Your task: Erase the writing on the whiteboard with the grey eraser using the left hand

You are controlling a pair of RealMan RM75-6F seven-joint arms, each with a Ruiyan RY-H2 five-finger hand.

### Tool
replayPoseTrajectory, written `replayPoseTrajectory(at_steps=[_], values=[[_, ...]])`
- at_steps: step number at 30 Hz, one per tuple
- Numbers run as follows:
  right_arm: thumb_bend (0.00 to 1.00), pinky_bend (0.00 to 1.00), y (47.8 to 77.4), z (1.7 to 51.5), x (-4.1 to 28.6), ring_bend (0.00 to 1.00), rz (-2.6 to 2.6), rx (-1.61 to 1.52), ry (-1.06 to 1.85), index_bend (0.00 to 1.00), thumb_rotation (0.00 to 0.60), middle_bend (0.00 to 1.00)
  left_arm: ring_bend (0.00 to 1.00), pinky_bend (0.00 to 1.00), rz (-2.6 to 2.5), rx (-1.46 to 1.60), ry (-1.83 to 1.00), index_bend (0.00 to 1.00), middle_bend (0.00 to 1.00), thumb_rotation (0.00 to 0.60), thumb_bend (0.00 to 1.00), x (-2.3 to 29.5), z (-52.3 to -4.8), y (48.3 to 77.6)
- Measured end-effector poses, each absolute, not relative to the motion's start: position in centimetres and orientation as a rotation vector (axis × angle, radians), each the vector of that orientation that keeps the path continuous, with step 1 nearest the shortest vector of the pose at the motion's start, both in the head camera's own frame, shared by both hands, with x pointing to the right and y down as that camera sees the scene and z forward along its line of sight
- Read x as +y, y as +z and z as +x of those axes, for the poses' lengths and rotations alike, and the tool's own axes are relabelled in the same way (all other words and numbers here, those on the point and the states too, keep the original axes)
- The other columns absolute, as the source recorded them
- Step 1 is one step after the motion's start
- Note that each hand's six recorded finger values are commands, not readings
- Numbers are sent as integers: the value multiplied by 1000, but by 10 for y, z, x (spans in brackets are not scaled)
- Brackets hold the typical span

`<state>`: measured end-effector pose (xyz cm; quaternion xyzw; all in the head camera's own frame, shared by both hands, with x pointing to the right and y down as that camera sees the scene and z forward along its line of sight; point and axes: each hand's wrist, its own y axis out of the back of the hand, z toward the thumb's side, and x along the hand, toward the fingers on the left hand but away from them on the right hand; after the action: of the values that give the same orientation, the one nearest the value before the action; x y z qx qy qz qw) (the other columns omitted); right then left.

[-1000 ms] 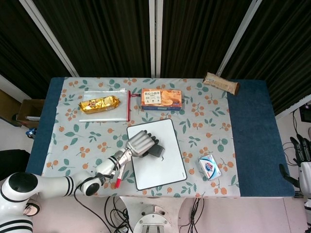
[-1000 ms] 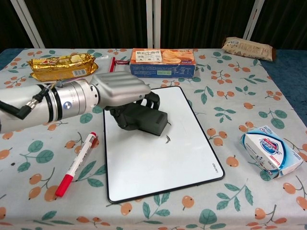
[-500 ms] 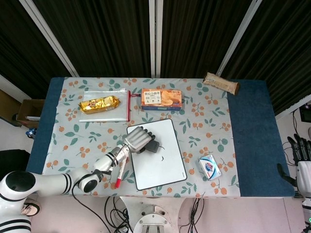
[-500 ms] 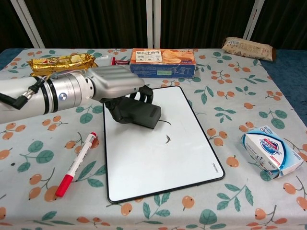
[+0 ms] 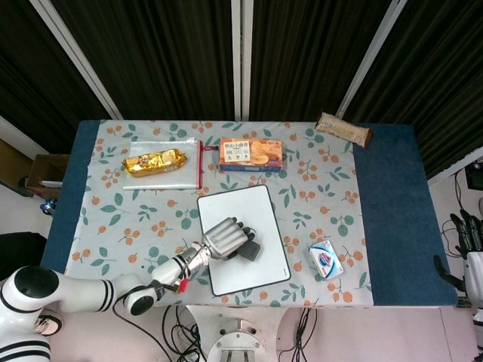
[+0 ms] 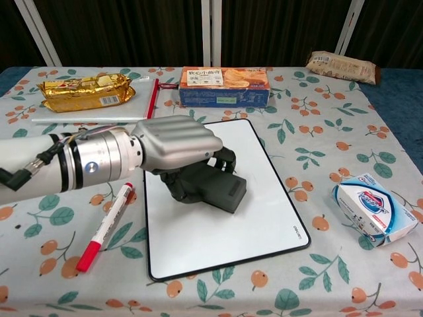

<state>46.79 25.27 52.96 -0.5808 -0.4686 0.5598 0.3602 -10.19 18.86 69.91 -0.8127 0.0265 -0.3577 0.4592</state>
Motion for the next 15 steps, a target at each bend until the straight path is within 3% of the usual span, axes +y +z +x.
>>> replayPoseTrajectory(at_steps=[8,15], values=[[259,0,533,469,255,0,-1510,-1203,1452,0,600,0,554,684,-2027,3,-790,710,607,600,516,232,-101,678],[259,0,532,470,256,0,-1508,-1207,1450,0,600,0,554,684,-1997,39,-784,710,607,600,516,231,-99,675]])
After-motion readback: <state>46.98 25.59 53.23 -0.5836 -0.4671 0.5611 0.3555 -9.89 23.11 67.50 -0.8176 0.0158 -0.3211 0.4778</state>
